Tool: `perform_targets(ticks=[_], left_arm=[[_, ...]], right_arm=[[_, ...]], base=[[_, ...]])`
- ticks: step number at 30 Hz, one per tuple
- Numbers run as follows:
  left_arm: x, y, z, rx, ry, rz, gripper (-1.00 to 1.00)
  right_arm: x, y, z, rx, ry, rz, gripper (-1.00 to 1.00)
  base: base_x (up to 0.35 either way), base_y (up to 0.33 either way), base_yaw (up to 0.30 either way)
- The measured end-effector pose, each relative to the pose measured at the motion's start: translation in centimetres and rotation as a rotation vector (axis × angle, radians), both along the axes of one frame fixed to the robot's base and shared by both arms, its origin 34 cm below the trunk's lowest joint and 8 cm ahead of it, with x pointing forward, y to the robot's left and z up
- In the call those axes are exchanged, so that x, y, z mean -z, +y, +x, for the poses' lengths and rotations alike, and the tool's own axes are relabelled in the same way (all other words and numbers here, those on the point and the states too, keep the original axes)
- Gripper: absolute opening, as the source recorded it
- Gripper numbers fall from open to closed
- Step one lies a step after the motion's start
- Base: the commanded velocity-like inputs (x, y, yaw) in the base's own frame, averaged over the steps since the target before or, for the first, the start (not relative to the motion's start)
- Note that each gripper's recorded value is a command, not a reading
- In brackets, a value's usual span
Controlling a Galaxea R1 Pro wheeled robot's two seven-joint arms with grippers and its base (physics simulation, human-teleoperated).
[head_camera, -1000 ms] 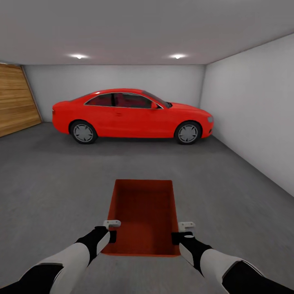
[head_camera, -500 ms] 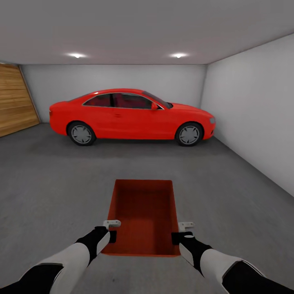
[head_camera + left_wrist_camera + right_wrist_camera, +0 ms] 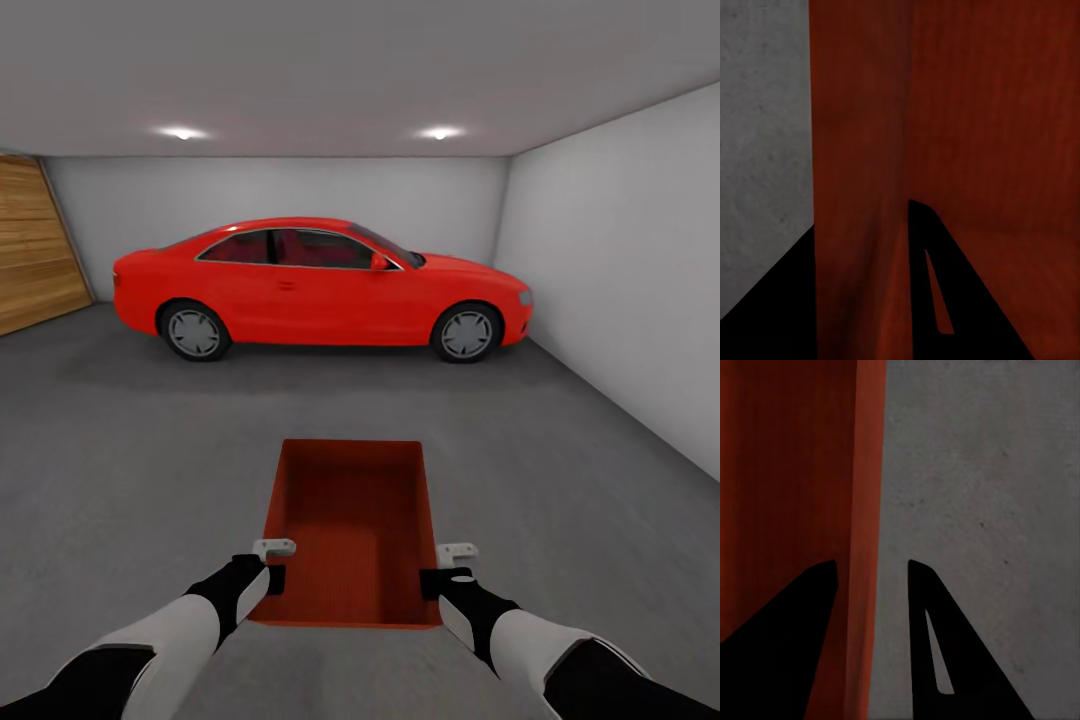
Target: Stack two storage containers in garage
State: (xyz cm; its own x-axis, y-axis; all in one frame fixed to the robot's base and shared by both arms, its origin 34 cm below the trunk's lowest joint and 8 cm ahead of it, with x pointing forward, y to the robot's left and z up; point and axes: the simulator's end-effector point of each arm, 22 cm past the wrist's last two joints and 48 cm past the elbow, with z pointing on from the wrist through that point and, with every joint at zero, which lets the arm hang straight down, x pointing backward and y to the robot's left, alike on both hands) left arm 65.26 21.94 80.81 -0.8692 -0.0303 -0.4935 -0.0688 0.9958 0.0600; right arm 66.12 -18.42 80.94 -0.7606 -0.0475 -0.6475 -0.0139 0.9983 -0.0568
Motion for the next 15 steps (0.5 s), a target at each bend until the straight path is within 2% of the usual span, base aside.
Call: perform_targets(ticks=[15], left_arm=[[0.01,-0.02,-0.01,0.000,-0.001,0.000,-1.00]], right_arm=[[-0.01,-0.03,0.01,0.000,0.000,-0.001,-1.00]], base=[[0.322,0.000,0.000]])
